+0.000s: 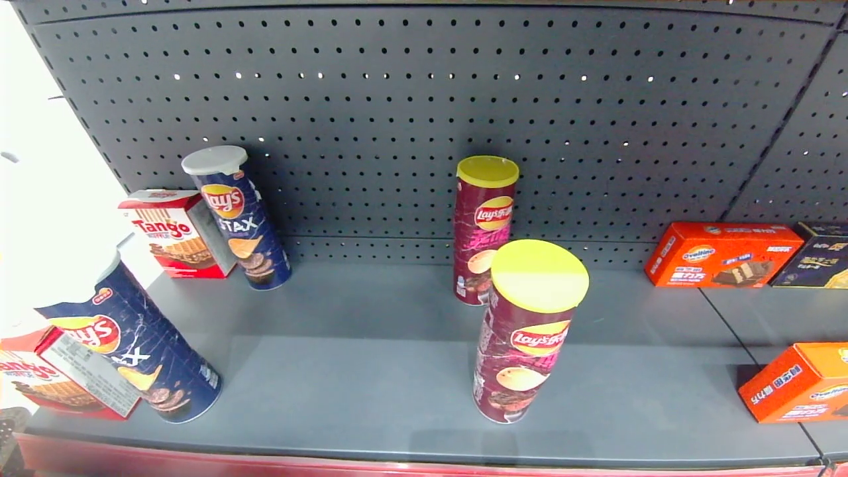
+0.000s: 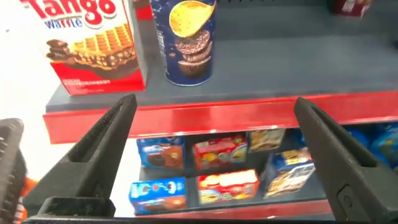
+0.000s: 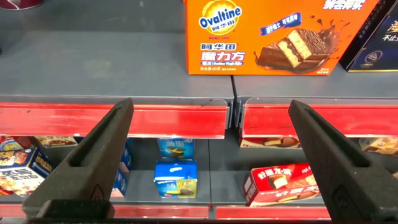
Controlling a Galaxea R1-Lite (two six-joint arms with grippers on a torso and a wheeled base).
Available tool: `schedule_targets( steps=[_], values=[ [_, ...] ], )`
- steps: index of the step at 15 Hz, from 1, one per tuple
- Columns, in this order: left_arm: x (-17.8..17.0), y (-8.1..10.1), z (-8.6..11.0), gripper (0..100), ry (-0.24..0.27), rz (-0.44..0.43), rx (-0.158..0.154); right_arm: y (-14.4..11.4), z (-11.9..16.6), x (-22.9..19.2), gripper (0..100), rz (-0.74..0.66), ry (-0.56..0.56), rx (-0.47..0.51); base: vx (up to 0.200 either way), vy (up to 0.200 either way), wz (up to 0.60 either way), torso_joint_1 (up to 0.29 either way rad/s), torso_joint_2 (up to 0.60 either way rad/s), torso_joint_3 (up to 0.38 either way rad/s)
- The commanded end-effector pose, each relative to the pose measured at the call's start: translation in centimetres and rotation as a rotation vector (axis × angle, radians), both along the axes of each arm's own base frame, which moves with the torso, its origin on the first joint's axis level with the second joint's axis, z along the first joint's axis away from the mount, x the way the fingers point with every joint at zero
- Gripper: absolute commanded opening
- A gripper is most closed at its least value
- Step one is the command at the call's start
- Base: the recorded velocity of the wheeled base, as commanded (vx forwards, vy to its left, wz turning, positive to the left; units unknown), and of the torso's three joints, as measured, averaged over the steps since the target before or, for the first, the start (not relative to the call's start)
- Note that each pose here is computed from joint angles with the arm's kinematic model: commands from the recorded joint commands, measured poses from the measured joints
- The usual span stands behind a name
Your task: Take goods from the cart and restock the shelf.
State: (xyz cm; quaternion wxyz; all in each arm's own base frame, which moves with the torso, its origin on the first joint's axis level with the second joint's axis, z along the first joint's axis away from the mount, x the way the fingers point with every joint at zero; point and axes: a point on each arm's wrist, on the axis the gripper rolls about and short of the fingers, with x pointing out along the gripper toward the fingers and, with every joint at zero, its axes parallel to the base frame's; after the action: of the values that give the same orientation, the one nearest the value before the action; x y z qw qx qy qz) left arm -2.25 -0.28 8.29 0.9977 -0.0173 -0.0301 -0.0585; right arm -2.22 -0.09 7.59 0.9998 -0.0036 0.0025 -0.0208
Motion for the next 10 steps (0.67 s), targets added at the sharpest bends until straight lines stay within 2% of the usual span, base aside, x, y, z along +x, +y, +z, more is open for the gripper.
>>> schedule_targets(
  steps=[1, 2, 3, 6, 10],
  values=[
    [0.0, 0.0, 0.01, 100, -0.001, 0.002, -0.005, 0.0, 0.01, 0.01, 100, 0.0, 0.001, -0.001, 0.0, 0.0, 0.0, 0.0, 0.0, 0.0],
    [0.01, 0.39, -0.08, 100, 0.007, 0.178, -0.016, 0.0, 0.01, 0.01, 100, 0.0, 0.001, -0.001, 0.0, 0.0, 0.0, 0.0, 0.0, 0.0],
    [-0.01, 0.59, -0.44, 100, 0.041, 0.267, -0.016, 0.0, 0.01, 0.01, 100, 0.0, 0.001, -0.001, 0.0, 0.0, 0.0, 0.0, 0.0, 0.0],
    [0.01, 0.56, -0.5, 100, 0.049, 0.251, -0.003, 0.0, 0.01, 0.01, 100, 0.0, 0.001, -0.001, 0.0, 0.0, 0.0, 0.0, 0.0, 0.0],
    [0.02, 0.52, -0.52, 100, 0.05, 0.234, -0.003, 0.03, 0.01, 0.02, 100, 0.017, 0.003, -0.002, 0.0, 0.0, 0.0, 0.0, 0.0, 0.0]
  ],
)
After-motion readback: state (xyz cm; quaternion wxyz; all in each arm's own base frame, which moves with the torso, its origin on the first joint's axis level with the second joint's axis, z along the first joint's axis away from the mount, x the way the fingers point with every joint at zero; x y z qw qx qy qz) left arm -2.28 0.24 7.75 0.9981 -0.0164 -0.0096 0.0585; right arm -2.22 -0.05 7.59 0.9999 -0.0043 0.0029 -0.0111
